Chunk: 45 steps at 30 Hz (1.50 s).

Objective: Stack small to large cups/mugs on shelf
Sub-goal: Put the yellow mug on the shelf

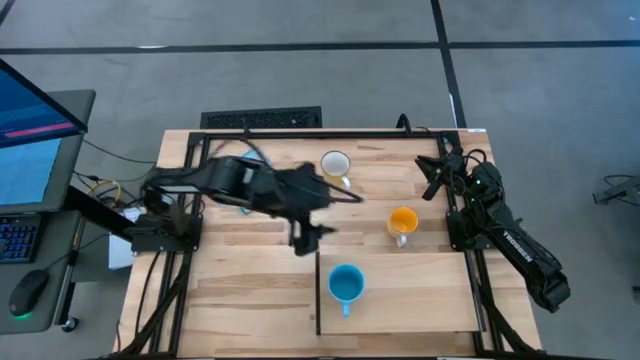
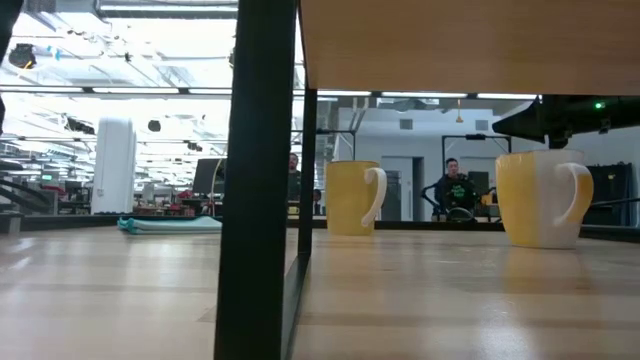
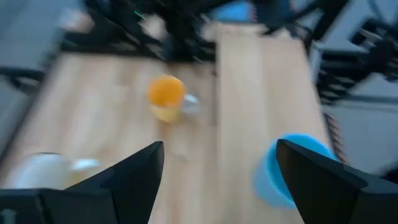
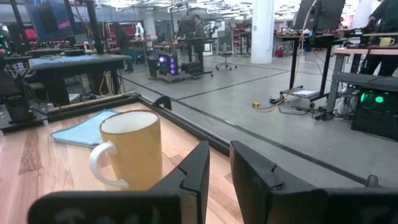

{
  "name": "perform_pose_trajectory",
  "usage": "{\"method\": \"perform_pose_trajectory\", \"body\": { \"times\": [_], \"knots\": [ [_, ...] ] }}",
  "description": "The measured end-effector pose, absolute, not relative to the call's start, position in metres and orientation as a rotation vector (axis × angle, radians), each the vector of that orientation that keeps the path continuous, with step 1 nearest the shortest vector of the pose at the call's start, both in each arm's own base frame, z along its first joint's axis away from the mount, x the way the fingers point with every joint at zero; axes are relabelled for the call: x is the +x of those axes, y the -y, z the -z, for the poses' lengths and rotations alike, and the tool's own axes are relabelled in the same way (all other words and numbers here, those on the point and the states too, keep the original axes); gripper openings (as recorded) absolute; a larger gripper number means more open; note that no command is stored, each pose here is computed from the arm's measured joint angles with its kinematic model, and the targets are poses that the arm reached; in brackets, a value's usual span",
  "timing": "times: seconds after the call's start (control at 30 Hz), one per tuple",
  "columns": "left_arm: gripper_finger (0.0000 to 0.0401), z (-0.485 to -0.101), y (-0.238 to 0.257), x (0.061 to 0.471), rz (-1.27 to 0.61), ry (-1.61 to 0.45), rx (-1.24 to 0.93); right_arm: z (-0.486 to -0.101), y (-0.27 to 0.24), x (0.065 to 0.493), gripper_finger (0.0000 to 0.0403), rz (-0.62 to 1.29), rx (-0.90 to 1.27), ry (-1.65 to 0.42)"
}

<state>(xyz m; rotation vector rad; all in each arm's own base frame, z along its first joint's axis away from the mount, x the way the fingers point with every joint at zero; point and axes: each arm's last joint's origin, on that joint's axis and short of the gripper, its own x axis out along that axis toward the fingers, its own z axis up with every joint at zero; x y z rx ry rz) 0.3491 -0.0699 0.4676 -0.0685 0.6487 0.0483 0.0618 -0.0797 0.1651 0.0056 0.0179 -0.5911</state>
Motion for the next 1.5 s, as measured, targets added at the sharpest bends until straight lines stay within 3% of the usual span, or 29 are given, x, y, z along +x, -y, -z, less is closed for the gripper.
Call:
{"method": "perform_pose_trajectory", "body": {
  "times": [0.33,0.83,1.03,1.5],
  "knots": [
    [0.0301,-0.512,0.058,0.29,-0.131,-0.519,0.101,-0.165,0.08,0.062,0.0086,0.591,0.006,-0.018],
    [0.0301,-0.531,0.033,0.196,-0.278,-0.424,0.059,-0.165,0.08,0.062,0.0086,0.591,0.006,-0.018],
    [0.0302,-0.488,0.027,0.168,-0.314,-0.335,0.01,-0.165,0.08,0.062,0.0086,0.59,0.006,-0.018],
    [0.0302,-0.331,0.011,0.105,-0.294,0.032,-0.14,-0.165,0.08,0.062,0.0086,0.59,0.006,-0.018]
  ]
}}
